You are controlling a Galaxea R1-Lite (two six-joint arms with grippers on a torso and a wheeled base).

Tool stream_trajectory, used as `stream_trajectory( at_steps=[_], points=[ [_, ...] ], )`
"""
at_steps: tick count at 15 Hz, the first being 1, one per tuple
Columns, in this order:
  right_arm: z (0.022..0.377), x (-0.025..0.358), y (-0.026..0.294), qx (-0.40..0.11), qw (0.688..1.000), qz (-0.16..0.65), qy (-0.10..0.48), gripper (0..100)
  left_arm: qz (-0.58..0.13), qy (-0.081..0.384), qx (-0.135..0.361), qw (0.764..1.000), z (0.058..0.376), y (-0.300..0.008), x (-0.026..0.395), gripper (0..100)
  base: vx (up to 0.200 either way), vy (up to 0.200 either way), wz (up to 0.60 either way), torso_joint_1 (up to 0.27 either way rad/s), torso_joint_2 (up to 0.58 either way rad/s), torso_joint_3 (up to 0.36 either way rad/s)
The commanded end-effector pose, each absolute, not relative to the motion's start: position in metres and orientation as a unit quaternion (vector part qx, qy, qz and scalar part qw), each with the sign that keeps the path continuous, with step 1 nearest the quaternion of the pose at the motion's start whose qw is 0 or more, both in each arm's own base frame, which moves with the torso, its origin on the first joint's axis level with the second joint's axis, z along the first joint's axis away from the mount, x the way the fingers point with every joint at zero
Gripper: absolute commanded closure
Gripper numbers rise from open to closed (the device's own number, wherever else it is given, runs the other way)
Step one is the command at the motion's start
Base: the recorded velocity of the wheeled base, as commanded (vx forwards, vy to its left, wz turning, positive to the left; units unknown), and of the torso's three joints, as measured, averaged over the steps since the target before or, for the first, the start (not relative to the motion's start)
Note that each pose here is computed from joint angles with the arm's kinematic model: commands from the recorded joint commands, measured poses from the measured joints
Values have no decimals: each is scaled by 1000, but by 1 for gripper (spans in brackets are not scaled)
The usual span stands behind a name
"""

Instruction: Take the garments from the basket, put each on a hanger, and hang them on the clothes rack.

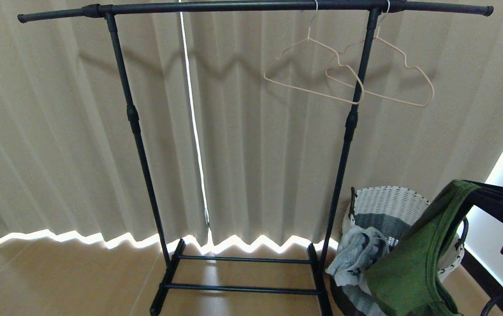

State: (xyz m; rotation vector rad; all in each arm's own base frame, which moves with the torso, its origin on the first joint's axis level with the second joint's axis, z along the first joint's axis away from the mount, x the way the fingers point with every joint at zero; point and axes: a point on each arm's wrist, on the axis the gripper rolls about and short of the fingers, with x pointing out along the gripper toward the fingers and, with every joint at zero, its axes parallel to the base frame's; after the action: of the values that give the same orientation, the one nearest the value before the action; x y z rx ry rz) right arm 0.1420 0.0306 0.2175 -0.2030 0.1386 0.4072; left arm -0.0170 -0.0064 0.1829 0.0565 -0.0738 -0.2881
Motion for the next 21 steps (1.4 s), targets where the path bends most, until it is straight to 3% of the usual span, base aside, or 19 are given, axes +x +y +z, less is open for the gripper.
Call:
stream_trajectory(
  at_steps=[1, 4, 5, 8, 10, 12, 16, 21],
  points=[
    [237, 155, 52, -89, 960, 257, 63, 100, -196, 27, 27, 980, 235, -11, 46, 0, 0, 0, 0, 0, 0, 0],
    [247, 160, 63, -75, 956, 280, 55, 100, -241, 22, 27, 970, 254, -22, 77, 0, 0, 0, 0, 0, 0, 0],
    [250, 172, 69, -63, 954, 288, 61, 100, -272, 39, 29, 961, 258, -37, 112, 0, 0, 0, 0, 0, 0, 0],
    [246, 191, 83, -41, 946, 311, 83, 100, -281, 73, 37, 956, 243, -73, 162, 0, 0, 0, 0, 0, 0, 0],
    [250, 196, 94, -22, 939, 332, 86, 100, -295, 99, 51, 949, 222, -120, 191, 0, 0, 0, 0, 0, 0, 0],
    [250, 197, 109, -6, 930, 356, 95, 100, -328, 114, 60, 936, 207, -161, 200, 0, 0, 0, 0, 0, 0, 0],
    [250, 198, 119, -4, 924, 372, 83, 100, -399, 138, 18, 906, 200, -224, 189, 0, 0, 0, 0, 0, 0, 0],
    [248, 198, 119, 5, 923, 373, 91, 100, -406, 150, -11, 901, 172, -286, 193, 0, 0, 0, 0, 0, 0, 0]
  ],
)
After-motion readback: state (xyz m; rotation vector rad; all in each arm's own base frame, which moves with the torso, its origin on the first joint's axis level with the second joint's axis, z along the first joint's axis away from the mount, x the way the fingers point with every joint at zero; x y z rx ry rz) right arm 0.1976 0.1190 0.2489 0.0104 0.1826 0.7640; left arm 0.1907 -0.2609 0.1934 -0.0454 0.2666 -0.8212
